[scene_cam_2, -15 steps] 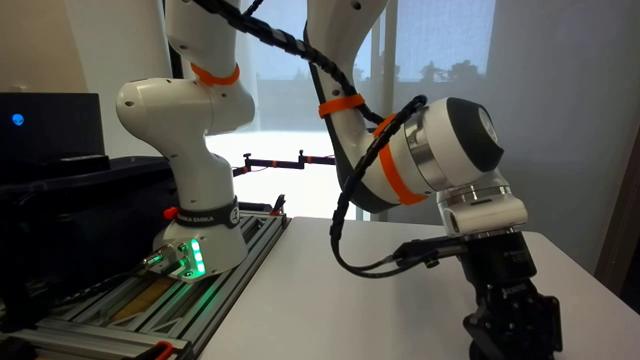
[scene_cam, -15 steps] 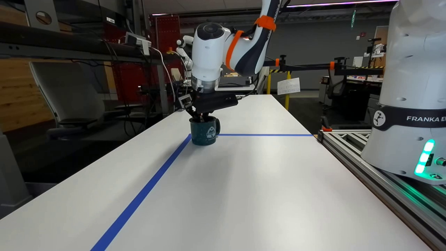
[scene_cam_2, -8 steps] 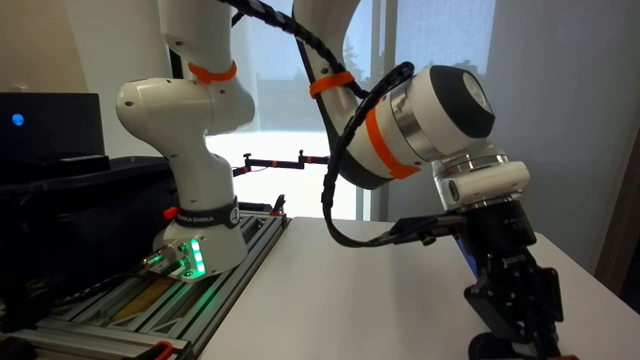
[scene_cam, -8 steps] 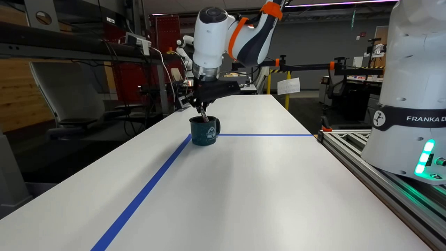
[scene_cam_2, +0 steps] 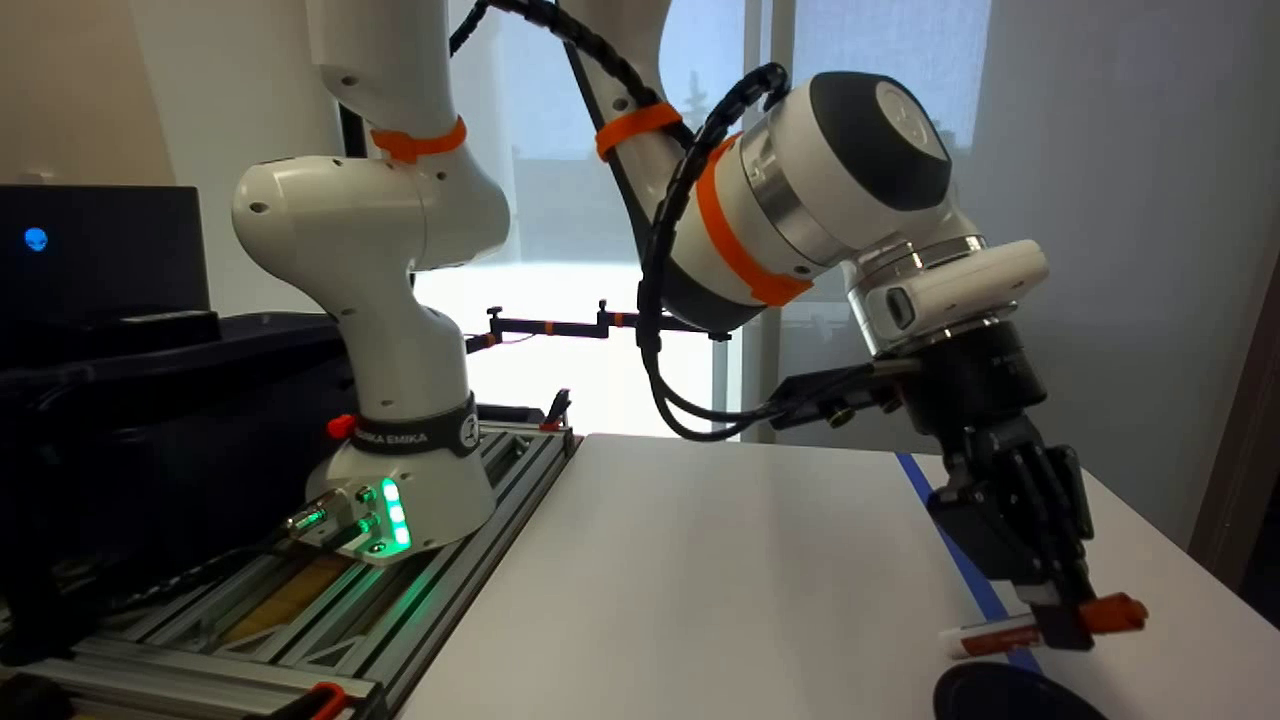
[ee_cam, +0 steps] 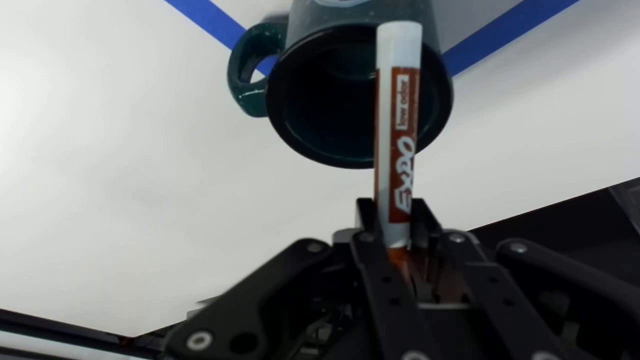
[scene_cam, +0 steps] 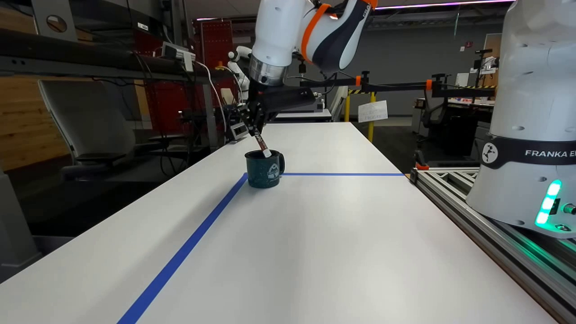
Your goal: Take the marker out of the mug and place it to the left of the mug
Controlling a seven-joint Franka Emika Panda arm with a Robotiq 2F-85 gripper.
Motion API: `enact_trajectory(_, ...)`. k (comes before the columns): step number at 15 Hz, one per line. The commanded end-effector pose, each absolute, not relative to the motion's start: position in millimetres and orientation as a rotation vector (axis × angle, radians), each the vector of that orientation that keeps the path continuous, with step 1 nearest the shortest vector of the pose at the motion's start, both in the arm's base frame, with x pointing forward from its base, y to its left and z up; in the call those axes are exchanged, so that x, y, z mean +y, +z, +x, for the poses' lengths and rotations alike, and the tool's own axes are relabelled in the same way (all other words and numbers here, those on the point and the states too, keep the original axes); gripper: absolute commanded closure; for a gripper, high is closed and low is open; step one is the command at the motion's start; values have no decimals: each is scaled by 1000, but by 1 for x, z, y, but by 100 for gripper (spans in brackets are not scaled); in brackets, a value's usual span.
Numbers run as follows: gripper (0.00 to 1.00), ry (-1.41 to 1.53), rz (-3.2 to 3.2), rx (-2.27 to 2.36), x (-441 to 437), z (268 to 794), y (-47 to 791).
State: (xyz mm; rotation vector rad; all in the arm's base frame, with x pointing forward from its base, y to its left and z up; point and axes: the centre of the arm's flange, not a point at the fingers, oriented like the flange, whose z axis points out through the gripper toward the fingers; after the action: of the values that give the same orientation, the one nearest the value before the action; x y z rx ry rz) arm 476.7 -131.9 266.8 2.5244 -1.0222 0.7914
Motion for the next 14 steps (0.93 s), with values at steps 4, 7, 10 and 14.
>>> enact_trajectory(4, 95, 741, 2746, -726, -101, 446, 278)
enact_trajectory(7, 95, 680, 2846, -538, -91, 437, 263)
enact_trajectory(10, 95, 587, 2890, -376, -86, 427, 243)
enact_trajectory(14, 95, 464, 2895, -226, -87, 418, 211)
